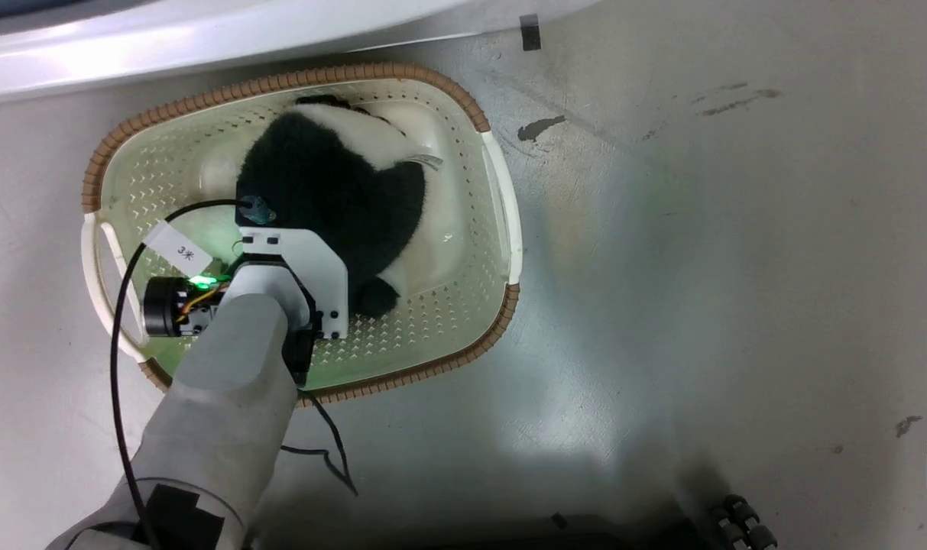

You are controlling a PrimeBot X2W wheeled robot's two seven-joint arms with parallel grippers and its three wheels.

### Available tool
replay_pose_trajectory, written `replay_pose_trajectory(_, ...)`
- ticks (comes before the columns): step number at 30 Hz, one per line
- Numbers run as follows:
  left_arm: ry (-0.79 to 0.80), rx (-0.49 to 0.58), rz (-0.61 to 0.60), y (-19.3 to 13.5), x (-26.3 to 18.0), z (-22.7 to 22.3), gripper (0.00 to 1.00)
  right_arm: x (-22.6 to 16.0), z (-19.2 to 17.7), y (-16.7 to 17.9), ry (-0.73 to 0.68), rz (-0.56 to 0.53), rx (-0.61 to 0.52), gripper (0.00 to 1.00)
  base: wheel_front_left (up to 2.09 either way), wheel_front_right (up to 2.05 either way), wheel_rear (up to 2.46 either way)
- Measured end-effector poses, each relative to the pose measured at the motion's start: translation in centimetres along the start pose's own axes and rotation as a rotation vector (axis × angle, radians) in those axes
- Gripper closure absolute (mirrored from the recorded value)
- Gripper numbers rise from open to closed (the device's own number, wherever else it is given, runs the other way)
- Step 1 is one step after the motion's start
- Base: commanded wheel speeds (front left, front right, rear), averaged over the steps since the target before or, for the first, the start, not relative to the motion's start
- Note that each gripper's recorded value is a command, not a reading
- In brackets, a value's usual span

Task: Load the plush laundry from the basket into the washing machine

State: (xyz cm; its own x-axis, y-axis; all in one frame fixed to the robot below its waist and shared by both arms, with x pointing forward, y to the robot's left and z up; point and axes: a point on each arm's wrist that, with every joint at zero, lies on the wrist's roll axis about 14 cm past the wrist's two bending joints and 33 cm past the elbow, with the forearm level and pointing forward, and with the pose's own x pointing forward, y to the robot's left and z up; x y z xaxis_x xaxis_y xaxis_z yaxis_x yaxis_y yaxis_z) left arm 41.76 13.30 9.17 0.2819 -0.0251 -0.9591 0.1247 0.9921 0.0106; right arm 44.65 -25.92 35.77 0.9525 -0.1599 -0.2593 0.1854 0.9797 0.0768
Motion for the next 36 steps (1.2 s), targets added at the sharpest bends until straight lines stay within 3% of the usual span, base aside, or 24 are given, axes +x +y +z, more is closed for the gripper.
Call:
replay_pose_trajectory(1,-0.004,-0.004,-0.007,-0.2,0.0,0.1,1.0,0.0,0.0,0.0,0.001,-0.001,-0.002,0.0,0.0,0.0,0.0)
replay_pose_trajectory(16,-0.12,-0.074,-0.053,-0.3,-2.3,1.7,1.0,0.3,0.9,1.7,-0.024,0.046,0.038,0.0,0.0,0.0,0.0)
replay_pose_trajectory(36,-0.405,-0.134,-0.134,-0.2,-12.2,5.6,1.0,-1.4,8.5,6.5,-0.187,0.187,0.104,0.0,0.0,0.0,0.0)
